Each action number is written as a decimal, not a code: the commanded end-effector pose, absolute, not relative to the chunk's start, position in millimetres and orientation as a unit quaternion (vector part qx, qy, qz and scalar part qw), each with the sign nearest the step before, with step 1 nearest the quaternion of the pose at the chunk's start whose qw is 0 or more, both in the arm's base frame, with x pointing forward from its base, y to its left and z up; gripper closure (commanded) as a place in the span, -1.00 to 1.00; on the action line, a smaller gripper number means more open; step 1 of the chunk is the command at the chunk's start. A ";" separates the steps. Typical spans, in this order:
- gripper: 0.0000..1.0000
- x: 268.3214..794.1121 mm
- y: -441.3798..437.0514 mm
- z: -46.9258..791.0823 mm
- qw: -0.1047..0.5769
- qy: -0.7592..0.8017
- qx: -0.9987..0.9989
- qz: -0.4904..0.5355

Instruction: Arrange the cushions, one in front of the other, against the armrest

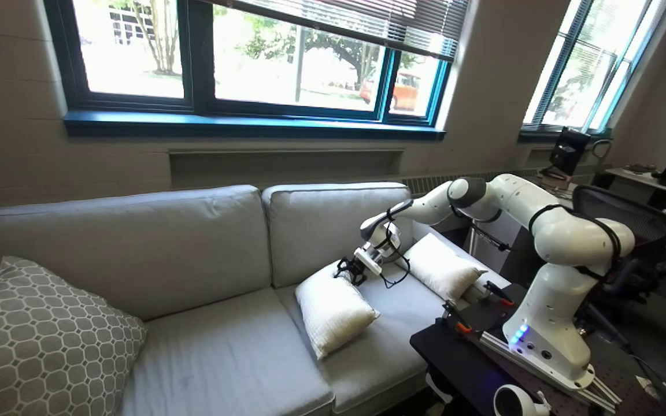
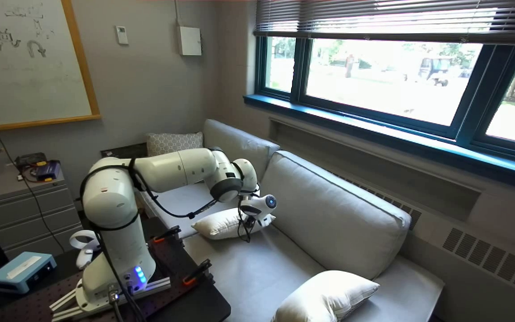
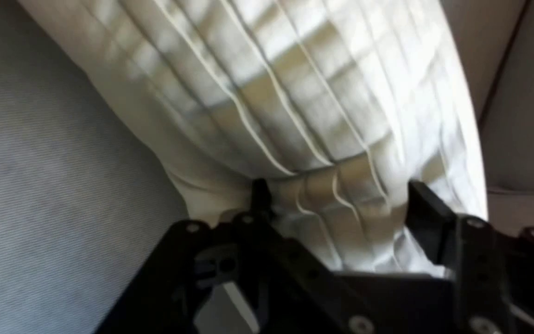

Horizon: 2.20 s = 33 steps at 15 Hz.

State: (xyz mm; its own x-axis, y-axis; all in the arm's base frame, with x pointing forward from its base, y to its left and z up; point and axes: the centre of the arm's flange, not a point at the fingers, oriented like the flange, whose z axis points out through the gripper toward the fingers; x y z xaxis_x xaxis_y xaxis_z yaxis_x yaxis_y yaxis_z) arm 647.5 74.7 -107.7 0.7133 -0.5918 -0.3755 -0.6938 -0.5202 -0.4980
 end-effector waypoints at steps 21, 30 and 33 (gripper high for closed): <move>0.94 611.5 101.5 86.4 0.226 0.291 -0.926 -0.081; 0.94 539.3 24.9 169.5 0.189 0.286 -0.934 -0.102; 0.94 518.8 -10.4 206.1 0.208 0.292 -0.925 -0.123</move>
State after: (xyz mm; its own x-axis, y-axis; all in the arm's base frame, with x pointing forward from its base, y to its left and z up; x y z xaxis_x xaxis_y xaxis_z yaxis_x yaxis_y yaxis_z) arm 555.7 22.5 151.0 0.8067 -0.5856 0.0797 -0.5083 -0.7563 -0.4118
